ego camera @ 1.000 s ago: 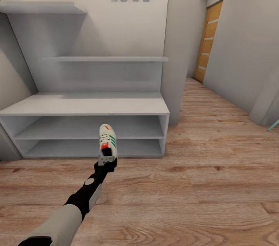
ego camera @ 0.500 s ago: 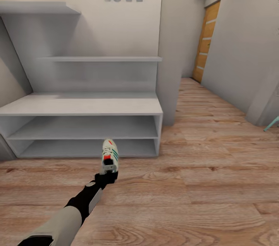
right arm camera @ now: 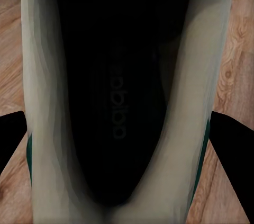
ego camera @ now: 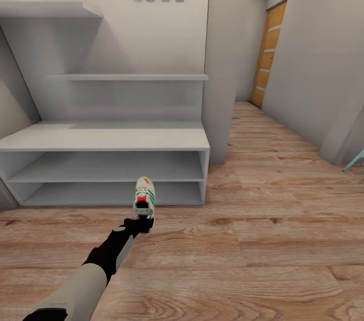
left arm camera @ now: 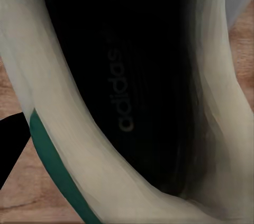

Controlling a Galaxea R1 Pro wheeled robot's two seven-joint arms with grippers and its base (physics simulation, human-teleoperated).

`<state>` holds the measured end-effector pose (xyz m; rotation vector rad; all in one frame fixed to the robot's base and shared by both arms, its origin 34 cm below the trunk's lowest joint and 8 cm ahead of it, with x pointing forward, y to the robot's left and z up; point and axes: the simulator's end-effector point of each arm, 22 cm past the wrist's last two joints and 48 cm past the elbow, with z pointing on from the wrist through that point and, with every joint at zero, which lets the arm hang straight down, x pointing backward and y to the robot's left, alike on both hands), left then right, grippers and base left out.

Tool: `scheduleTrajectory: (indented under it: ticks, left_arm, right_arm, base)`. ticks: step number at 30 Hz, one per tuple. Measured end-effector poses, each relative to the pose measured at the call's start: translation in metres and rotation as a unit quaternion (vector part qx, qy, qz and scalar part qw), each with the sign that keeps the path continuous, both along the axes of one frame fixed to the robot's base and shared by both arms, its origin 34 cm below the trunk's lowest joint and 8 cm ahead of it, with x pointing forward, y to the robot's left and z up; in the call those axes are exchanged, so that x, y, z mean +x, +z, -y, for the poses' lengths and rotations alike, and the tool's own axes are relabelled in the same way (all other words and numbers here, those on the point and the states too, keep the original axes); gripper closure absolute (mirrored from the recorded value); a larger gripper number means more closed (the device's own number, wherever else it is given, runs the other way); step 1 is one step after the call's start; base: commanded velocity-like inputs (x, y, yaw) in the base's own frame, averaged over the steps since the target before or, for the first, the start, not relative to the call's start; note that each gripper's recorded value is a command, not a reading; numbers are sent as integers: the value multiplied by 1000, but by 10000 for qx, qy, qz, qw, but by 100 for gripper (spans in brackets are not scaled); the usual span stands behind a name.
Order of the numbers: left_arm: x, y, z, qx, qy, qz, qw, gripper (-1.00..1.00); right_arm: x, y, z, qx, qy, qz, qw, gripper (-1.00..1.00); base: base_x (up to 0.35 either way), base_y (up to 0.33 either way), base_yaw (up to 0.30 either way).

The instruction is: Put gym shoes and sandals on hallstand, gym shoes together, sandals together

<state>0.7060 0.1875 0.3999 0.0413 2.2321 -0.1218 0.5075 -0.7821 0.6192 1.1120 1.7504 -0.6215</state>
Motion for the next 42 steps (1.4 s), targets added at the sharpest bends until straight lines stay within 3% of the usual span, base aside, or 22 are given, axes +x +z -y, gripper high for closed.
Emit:
scheduleTrajectory:
  ticks: [7,12,29,42]
  left_arm:
    - [-11,-10,5,5,-48,-518,9986,100]
    - [-3,4,7,-4,-58,-486,9988,100]
    - [-3,5,10,-21,-75,-477,9988,100]
    - [-4,2,10,-20,-71,-508,9987,100]
  right_arm:
    - [0,0,0,-5,1,0,10000,100]
    - [0,0,0,-2,2,4,10000,100]
    - [0,1,0,-8,-4,1,10000,100]
    - [0,-2,0,-7,-5,-28,10000,100]
  base:
    - [37,0,0]
    - [182,0,0]
    - [234,-81,0]
    - [26,-15,0]
